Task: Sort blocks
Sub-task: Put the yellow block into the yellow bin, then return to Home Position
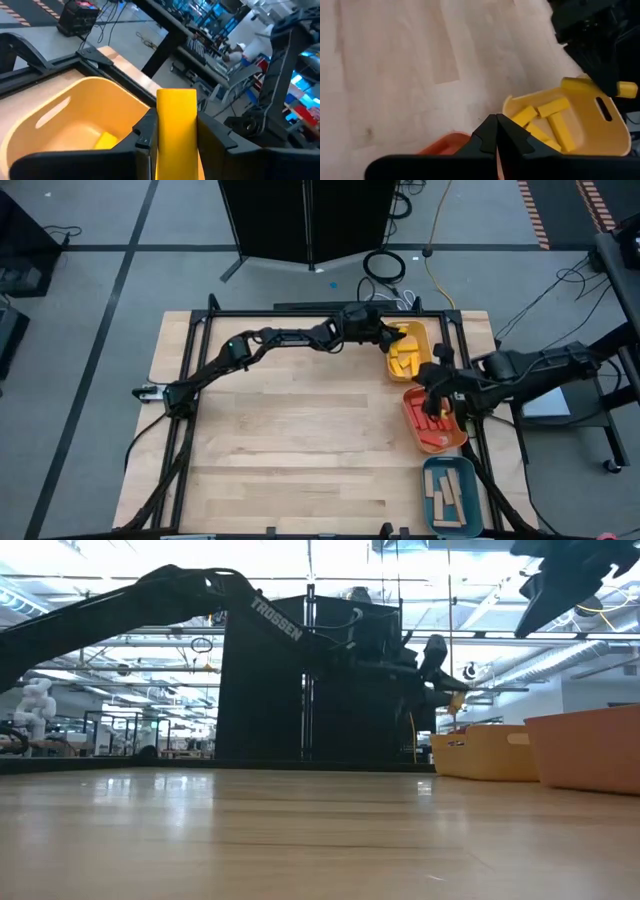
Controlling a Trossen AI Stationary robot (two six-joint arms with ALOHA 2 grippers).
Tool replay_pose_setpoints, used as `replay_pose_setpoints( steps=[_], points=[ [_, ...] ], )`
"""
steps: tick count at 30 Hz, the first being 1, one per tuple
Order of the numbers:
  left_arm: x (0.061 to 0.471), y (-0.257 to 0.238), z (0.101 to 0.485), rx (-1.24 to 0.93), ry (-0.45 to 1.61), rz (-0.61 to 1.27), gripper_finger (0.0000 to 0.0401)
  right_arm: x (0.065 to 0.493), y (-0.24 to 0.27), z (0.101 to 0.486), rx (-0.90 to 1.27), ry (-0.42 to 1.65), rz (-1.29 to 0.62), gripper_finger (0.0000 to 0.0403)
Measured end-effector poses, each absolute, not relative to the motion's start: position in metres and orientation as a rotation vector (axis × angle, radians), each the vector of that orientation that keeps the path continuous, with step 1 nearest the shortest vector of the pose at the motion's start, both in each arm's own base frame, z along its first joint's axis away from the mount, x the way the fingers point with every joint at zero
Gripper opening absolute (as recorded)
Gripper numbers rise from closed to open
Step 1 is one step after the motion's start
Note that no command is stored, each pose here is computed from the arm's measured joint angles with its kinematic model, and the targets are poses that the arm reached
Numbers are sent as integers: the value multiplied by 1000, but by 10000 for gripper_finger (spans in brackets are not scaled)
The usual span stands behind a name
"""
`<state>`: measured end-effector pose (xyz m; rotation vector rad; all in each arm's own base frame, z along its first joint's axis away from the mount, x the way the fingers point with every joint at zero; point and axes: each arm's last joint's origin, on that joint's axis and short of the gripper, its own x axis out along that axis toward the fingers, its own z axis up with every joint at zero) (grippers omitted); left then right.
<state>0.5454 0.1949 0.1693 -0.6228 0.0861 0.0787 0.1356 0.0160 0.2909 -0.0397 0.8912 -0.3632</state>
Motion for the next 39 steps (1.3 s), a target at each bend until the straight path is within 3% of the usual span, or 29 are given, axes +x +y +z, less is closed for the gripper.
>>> replay_pose_setpoints(
  steps=[8, 20, 25, 29, 39],
  points=[
    [547, 194, 163, -658, 85, 132, 94, 138, 2, 291, -6, 918, -376, 0],
    [547, 191, 163, -662, 106, 64, 172, 137, -5, 289, 69, 953, -354, 0],
    [546, 195, 167, -669, 112, 21, 183, 136, -7, 288, 82, 964, -370, 0],
    [539, 209, 190, -702, 93, -92, 184, 136, -6, 288, 109, 962, -366, 0],
    [518, 198, 278, -533, 5, -73, 184, 135, -3, 288, 193, 968, -299, 0]
  ],
)
